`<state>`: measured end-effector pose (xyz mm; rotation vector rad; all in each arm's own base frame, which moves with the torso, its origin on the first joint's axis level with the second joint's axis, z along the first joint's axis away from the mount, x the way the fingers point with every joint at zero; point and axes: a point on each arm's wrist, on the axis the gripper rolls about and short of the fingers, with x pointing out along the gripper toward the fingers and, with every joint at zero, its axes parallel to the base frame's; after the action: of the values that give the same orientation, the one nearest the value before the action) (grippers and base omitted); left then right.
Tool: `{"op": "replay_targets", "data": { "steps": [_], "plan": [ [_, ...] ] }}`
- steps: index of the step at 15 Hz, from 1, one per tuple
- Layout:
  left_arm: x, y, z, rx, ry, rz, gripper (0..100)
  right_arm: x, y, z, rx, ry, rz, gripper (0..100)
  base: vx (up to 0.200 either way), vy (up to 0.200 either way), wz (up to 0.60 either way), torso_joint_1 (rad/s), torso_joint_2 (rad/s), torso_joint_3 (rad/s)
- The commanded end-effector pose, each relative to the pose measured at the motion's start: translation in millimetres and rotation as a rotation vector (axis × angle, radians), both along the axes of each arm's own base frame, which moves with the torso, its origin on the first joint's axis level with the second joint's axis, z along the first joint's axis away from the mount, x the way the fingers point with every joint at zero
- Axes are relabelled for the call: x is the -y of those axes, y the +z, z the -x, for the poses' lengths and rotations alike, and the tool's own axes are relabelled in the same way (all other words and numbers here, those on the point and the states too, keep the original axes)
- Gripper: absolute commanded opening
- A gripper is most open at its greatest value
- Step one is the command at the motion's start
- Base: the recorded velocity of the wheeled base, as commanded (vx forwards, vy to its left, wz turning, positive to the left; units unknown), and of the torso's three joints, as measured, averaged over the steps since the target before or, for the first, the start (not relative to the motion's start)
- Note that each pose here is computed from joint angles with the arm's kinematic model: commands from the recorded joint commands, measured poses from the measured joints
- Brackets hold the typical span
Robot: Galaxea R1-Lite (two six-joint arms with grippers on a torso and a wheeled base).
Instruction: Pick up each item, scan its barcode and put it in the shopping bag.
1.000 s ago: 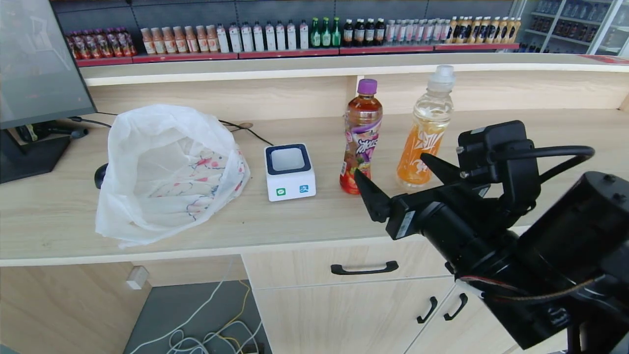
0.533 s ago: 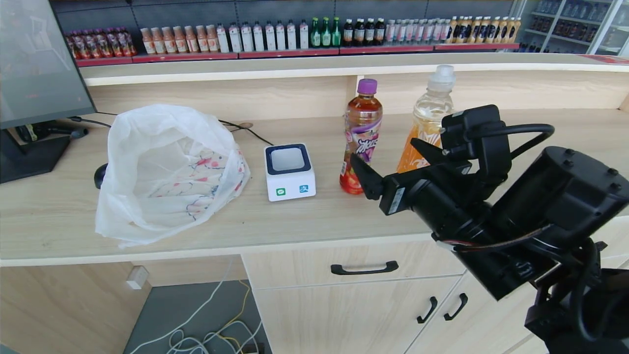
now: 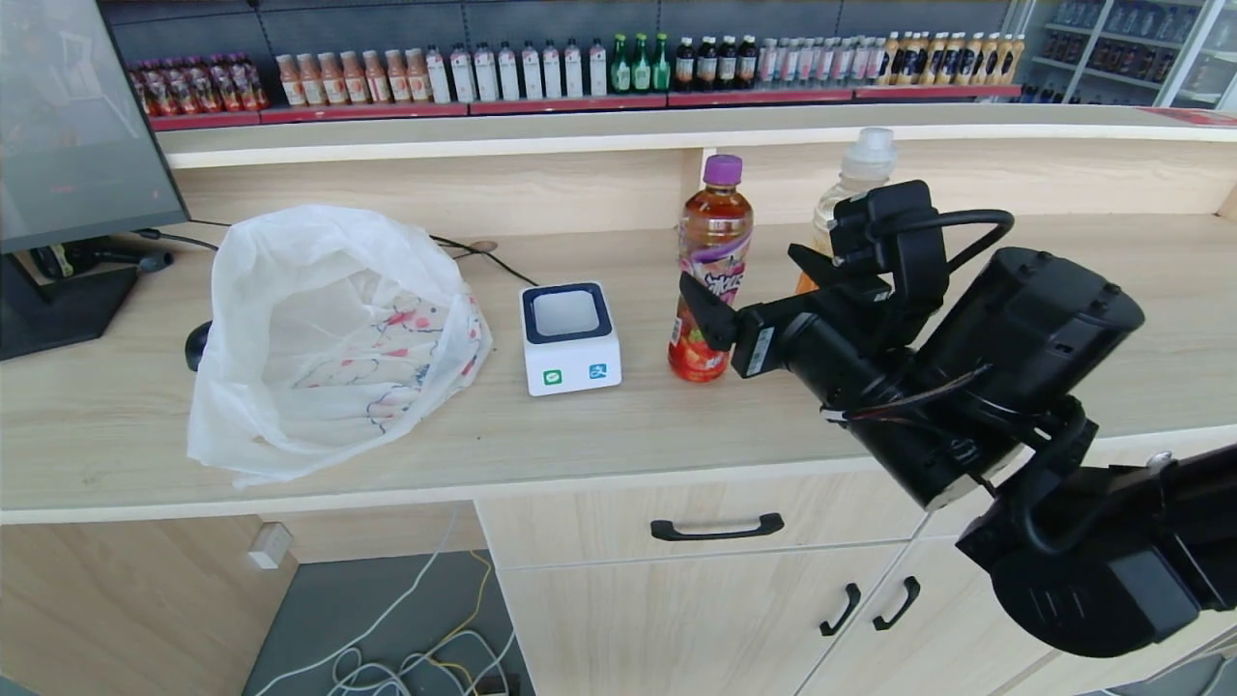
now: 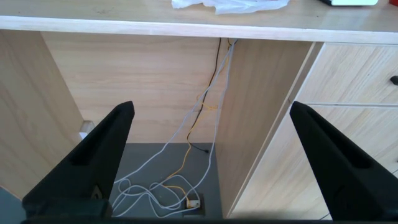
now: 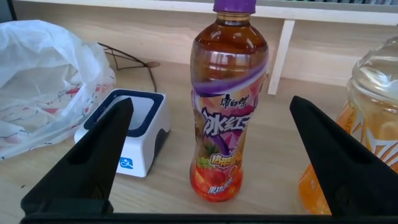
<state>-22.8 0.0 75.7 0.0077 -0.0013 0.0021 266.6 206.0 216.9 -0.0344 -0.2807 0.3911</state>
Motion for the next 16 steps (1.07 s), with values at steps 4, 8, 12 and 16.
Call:
{"op": "replay_targets", "data": {
  "steps": [4, 8, 12, 16],
  "plan": [
    [0.0, 0.0, 0.0, 0.000, 0.001, 0.000, 100, -5.0, 3.9, -14.7, -0.009, -0.001, -0.035, 100, 0.000, 0.000, 0.00, 0.000, 0.00, 0.000],
    [0.0, 0.1, 0.0, 0.002, 0.001, 0.000, 100, -9.0, 2.1, -31.0, -0.020, 0.000, -0.023, 100, 0.000, 0.000, 0.00, 0.000, 0.00, 0.000],
    [0.0, 0.0, 0.0, 0.000, 0.001, 0.000, 100, -14.6, -0.6, -42.5, -0.015, -0.006, -0.026, 100, 0.000, 0.000, 0.00, 0.000, 0.00, 0.000],
    [0.0, 0.1, 0.0, 0.002, 0.001, -0.002, 100, -14.4, -2.6, -51.1, -0.013, -0.019, -0.028, 100, 0.000, 0.000, 0.00, 0.000, 0.00, 0.000]
  ]
}}
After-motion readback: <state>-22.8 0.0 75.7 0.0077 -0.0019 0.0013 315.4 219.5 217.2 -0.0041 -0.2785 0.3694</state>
